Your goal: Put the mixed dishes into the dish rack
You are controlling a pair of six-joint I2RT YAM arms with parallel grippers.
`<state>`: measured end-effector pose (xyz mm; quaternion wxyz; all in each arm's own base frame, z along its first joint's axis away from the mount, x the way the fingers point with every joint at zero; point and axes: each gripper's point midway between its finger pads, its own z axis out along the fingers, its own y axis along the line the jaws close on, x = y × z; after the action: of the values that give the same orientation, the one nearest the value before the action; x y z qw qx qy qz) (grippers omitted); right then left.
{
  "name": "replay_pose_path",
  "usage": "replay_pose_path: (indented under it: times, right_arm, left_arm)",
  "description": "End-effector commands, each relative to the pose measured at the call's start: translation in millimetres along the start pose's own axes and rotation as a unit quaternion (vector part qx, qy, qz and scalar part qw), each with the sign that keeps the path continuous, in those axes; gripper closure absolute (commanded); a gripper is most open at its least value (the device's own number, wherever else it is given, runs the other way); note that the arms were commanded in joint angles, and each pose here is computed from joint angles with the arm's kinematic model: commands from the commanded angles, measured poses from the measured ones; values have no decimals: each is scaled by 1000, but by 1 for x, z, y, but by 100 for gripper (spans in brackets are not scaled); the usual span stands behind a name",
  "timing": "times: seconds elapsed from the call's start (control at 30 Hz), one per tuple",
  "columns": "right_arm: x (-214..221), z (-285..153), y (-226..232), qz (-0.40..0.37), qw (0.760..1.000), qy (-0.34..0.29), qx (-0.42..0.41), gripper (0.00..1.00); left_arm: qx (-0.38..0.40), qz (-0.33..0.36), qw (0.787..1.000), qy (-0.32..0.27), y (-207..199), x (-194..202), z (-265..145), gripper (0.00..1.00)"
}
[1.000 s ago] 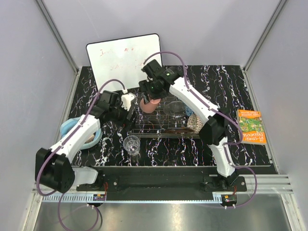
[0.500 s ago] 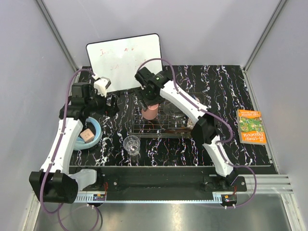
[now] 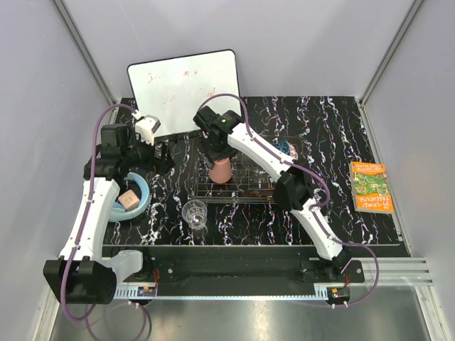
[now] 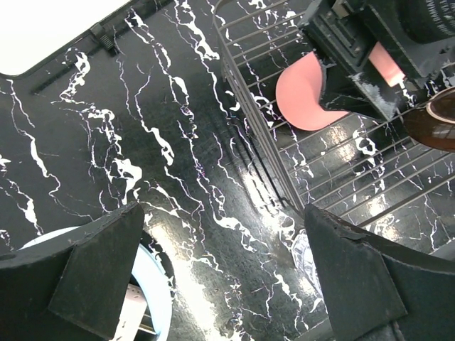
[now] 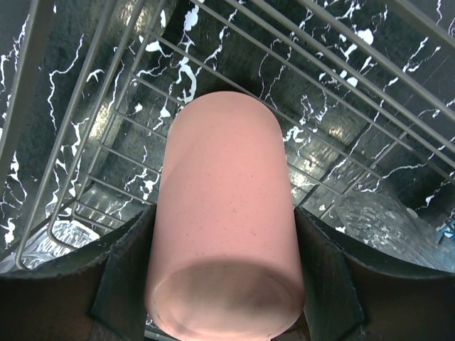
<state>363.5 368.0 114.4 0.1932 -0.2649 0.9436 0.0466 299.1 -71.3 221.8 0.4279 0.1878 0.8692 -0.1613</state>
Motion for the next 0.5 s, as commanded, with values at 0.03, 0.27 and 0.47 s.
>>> replay_pose_path:
  times: [0.03, 0.27, 0.47]
  right_arm:
    - [-14, 2, 4, -19, 1000, -25, -1, 82]
    - [-25, 2, 5, -23, 999, -46, 1, 53]
    - [-30, 1, 1, -22, 998, -56, 11, 1]
  left_arm:
    - [20, 2, 1000, -14, -6, -5, 0, 1]
    - [37, -8, 999, -5, -12, 7, 4, 1]
    - [47, -16, 999, -2, -16, 13, 5, 1]
